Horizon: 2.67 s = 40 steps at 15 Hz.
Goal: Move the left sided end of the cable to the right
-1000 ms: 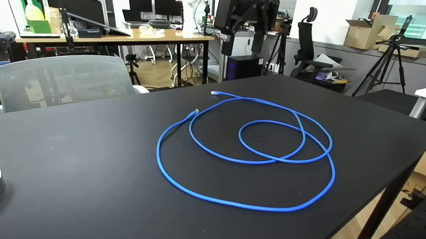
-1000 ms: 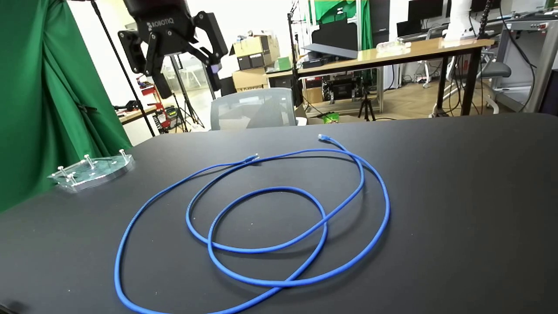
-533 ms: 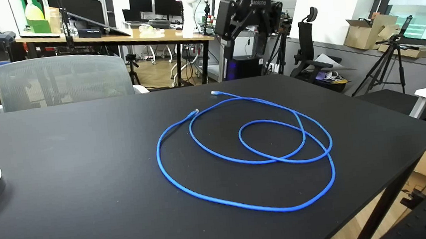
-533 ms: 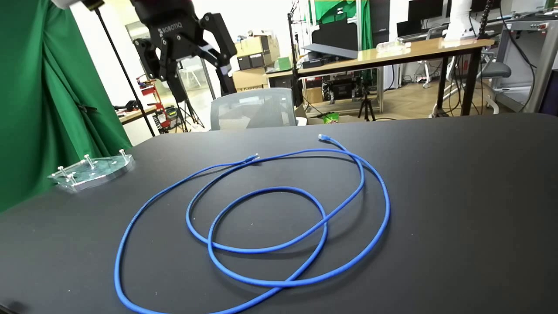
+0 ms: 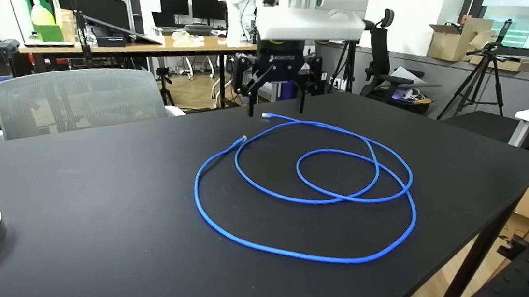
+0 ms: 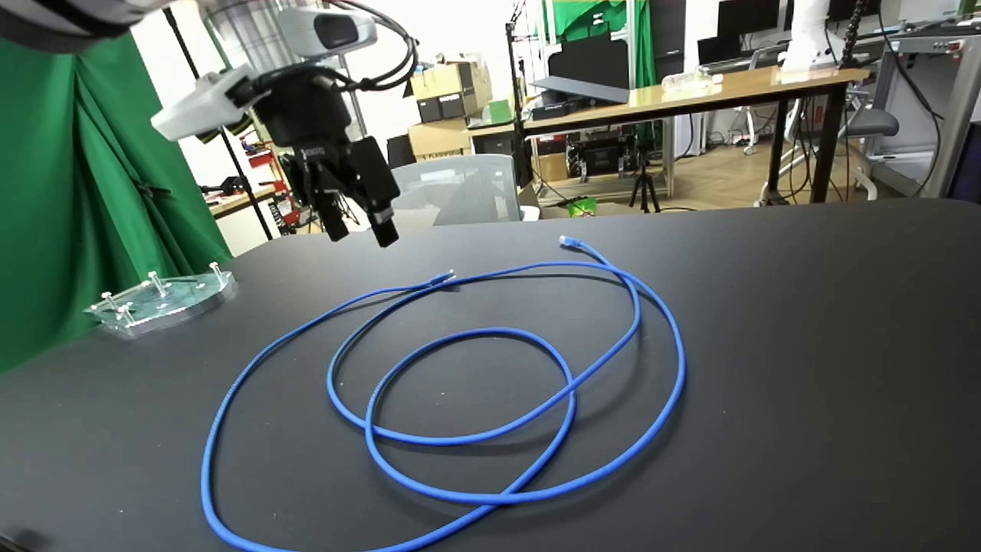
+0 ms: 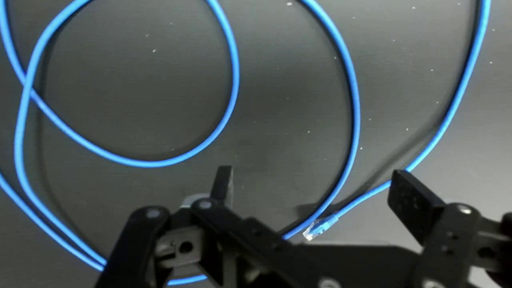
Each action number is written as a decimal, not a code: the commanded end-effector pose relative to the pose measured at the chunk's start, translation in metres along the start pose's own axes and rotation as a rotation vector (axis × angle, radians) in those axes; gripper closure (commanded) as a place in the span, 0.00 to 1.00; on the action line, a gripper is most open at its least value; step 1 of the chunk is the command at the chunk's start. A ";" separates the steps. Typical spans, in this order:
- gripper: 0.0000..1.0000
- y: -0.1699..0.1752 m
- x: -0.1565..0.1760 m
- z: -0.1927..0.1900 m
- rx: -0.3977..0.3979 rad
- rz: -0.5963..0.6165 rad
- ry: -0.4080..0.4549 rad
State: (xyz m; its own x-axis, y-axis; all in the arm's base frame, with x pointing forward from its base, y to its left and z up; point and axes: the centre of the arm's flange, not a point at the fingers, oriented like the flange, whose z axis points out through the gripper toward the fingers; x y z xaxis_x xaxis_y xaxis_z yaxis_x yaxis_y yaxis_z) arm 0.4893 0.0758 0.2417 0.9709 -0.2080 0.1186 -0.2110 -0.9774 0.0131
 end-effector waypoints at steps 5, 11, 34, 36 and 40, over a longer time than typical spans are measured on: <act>0.00 -0.076 -0.013 0.035 0.024 0.155 0.001; 0.00 -0.064 0.008 0.056 -0.023 0.245 0.040; 0.55 -0.117 0.050 0.127 -0.024 0.279 0.143; 0.68 -0.118 0.052 0.123 -0.015 0.287 0.149; 0.95 -0.118 0.053 0.118 -0.009 0.294 0.157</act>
State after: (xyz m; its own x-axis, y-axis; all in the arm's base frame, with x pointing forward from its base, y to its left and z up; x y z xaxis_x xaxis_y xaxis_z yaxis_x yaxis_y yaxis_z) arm 0.5745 0.1711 0.1291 0.8546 -0.4530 0.2538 -0.4620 -0.8865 -0.0264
